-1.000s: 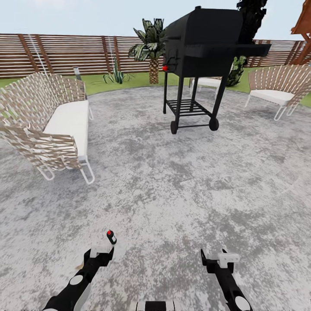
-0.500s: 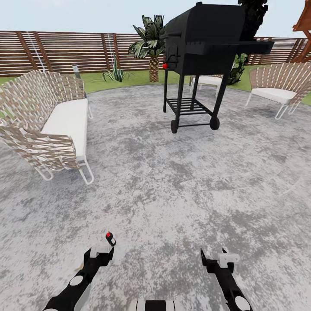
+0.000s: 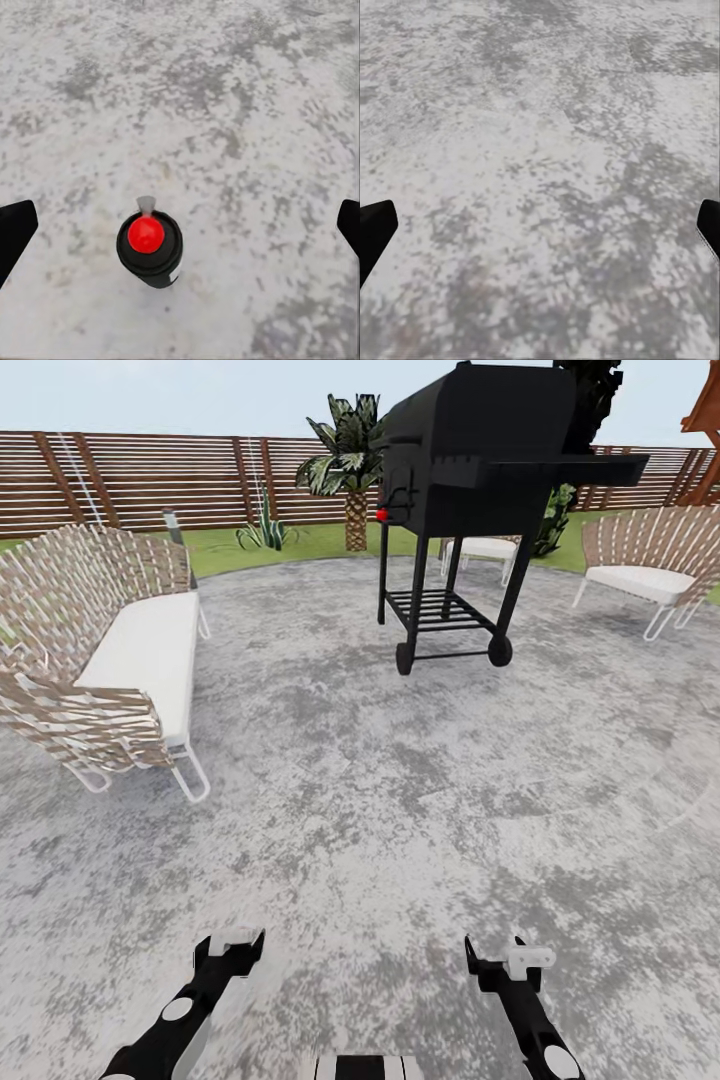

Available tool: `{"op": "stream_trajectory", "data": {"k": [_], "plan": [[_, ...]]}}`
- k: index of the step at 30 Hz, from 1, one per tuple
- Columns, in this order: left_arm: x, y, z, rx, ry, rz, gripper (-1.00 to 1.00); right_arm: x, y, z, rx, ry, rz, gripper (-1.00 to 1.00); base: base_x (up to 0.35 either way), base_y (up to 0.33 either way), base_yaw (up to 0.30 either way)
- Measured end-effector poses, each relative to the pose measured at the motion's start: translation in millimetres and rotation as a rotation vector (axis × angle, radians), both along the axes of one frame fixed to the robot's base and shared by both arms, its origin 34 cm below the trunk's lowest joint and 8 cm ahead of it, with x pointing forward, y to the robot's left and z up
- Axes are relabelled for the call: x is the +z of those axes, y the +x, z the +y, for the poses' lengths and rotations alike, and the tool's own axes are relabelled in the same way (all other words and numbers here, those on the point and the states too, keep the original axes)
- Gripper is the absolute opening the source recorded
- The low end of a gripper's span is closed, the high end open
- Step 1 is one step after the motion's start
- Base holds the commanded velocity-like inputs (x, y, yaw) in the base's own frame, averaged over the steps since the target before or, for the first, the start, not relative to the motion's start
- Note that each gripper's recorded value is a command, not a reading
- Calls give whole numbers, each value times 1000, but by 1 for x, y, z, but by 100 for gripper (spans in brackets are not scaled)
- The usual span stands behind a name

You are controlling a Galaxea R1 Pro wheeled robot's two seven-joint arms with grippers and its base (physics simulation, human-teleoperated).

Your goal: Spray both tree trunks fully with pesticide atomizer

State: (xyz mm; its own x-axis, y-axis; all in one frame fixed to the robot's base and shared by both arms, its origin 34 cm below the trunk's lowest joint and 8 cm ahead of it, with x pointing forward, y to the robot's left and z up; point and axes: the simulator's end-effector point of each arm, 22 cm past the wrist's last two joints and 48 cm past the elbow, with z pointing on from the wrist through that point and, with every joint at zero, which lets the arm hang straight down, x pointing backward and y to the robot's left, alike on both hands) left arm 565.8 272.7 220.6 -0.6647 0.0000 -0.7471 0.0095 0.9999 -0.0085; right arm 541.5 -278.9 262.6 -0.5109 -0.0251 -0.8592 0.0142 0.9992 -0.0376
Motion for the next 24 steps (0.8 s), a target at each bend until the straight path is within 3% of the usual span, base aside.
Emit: {"op": "stream_trajectory", "data": {"k": [9, 24], "plan": [[1, 1, 1, 2, 1, -3, 100, 0, 0, 1, 0, 1, 0, 100, 21, -13, 0], [-37, -22, 1, 4, 0, 73, 100, -37, -21, 1, 1, 2, 78, 100, 0, 0, 0]]}}
